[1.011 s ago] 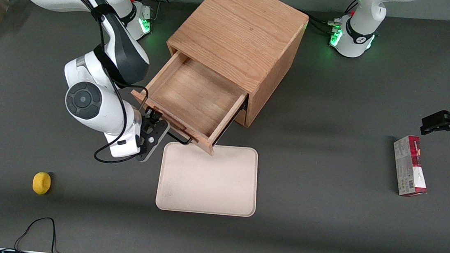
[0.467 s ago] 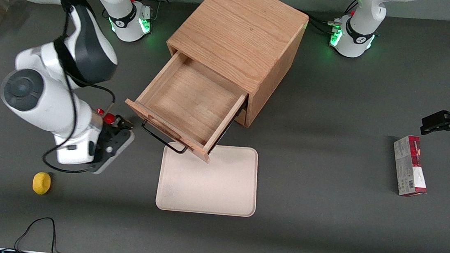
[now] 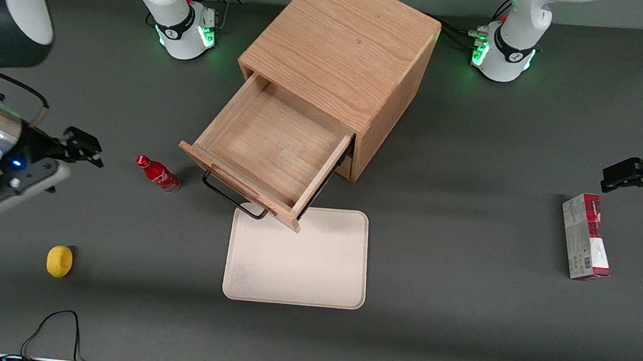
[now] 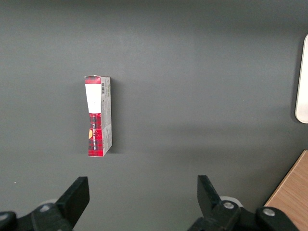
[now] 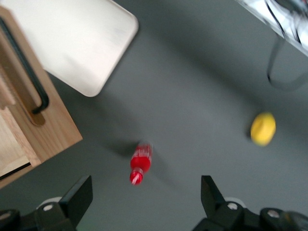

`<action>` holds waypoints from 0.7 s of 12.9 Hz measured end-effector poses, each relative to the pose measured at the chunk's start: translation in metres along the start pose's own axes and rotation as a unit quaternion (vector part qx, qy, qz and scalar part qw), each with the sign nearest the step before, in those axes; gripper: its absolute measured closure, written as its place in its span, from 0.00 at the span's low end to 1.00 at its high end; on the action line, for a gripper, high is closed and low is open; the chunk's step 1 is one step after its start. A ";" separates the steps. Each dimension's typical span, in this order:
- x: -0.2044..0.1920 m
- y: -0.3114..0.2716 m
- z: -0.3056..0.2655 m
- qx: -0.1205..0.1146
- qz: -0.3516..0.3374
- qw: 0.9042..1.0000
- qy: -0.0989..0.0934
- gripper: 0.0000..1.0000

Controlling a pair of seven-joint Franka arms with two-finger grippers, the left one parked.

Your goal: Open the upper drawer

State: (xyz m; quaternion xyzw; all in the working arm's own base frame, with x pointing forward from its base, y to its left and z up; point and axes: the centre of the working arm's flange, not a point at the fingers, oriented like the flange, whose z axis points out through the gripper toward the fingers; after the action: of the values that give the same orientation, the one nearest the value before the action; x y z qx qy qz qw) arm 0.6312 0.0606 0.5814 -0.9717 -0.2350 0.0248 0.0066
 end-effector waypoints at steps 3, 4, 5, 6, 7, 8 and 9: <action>-0.047 -0.027 -0.006 -0.008 0.131 0.991 -0.014 0.00; -0.066 -0.035 -0.010 -0.013 0.152 0.988 -0.010 0.00; -0.089 -0.037 -0.015 -0.019 0.174 0.985 -0.001 0.00; -0.114 -0.036 -0.020 -0.022 0.192 0.981 0.007 0.00; -0.137 -0.034 -0.026 -0.023 0.204 0.979 0.013 0.00; -0.155 -0.033 -0.031 -0.024 0.212 0.977 0.019 0.00; -0.165 -0.032 -0.033 -0.023 0.216 0.976 0.022 0.00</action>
State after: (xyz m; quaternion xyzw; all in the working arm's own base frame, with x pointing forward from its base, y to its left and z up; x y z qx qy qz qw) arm 0.4720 0.0139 0.6230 -0.9997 -0.0196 -0.0012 -0.0165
